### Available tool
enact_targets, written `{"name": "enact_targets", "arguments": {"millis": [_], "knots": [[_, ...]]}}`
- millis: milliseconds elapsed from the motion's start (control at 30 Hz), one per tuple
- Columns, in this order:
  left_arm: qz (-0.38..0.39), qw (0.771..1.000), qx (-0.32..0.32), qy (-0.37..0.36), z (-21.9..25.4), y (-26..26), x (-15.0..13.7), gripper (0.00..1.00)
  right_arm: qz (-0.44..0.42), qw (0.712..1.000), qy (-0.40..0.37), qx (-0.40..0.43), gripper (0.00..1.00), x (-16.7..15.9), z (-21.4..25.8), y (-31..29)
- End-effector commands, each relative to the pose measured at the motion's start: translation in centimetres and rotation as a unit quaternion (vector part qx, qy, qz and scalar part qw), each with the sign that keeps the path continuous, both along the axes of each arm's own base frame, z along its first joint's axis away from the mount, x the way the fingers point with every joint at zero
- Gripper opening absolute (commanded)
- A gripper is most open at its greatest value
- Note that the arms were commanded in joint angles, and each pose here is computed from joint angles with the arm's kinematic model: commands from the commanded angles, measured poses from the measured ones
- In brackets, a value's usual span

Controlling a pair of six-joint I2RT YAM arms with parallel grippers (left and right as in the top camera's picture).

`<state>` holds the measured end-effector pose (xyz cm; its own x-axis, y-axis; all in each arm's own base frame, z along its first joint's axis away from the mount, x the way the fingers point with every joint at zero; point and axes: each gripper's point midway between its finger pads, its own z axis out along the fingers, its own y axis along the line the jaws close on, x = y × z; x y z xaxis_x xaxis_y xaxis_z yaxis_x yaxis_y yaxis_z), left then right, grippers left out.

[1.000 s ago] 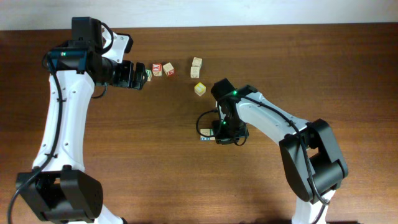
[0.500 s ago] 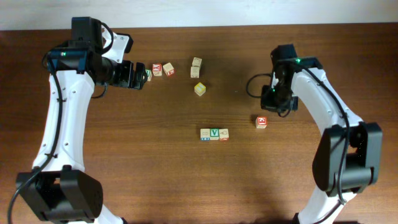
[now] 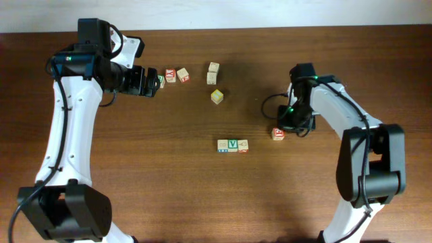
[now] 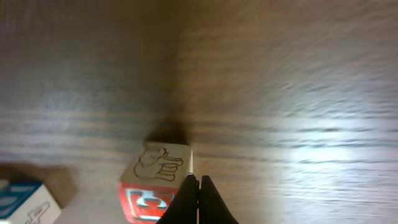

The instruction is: Rotate 4 blocks

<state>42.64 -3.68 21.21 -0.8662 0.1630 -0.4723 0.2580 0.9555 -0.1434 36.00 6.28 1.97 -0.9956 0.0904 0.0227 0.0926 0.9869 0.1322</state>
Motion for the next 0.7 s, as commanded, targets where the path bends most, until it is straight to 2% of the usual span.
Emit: {"name": "enact_targets", "arguments": {"millis": [0, 267, 333, 433, 533, 667], "knots": [[-0.006, 1.000, -0.003, -0.005, 0.2, -0.2, 0.3, 0.99, 0.025, 0.999, 0.025, 0.025, 0.05, -1.7, -1.0, 2.3], [-0.006, 1.000, -0.003, -0.005, 0.2, -0.2, 0.3, 0.99, 0.102, 0.994, 0.018, 0.036, 0.05, -3.1, -1.0, 8.3], [-0.006, 1.000, -0.003, -0.005, 0.2, -0.2, 0.3, 0.99, 0.092, 0.995, 0.012, 0.037, 0.04, -2.6, -0.8, 8.2], [-0.006, 1.000, -0.003, -0.005, 0.2, -0.2, 0.3, 0.99, 0.080, 0.996, -0.023, 0.037, 0.04, 0.2, 1.3, 7.6], [-0.006, 1.000, -0.003, -0.005, 0.2, -0.2, 0.3, 0.99, 0.111, 0.987, -0.098, 0.065, 0.05, 3.8, 3.7, 9.9], [-0.006, 1.000, -0.003, -0.005, 0.2, -0.2, 0.3, 0.99, 0.180, 0.974, -0.113, 0.075, 0.05, 2.7, 3.6, 14.3]]}}
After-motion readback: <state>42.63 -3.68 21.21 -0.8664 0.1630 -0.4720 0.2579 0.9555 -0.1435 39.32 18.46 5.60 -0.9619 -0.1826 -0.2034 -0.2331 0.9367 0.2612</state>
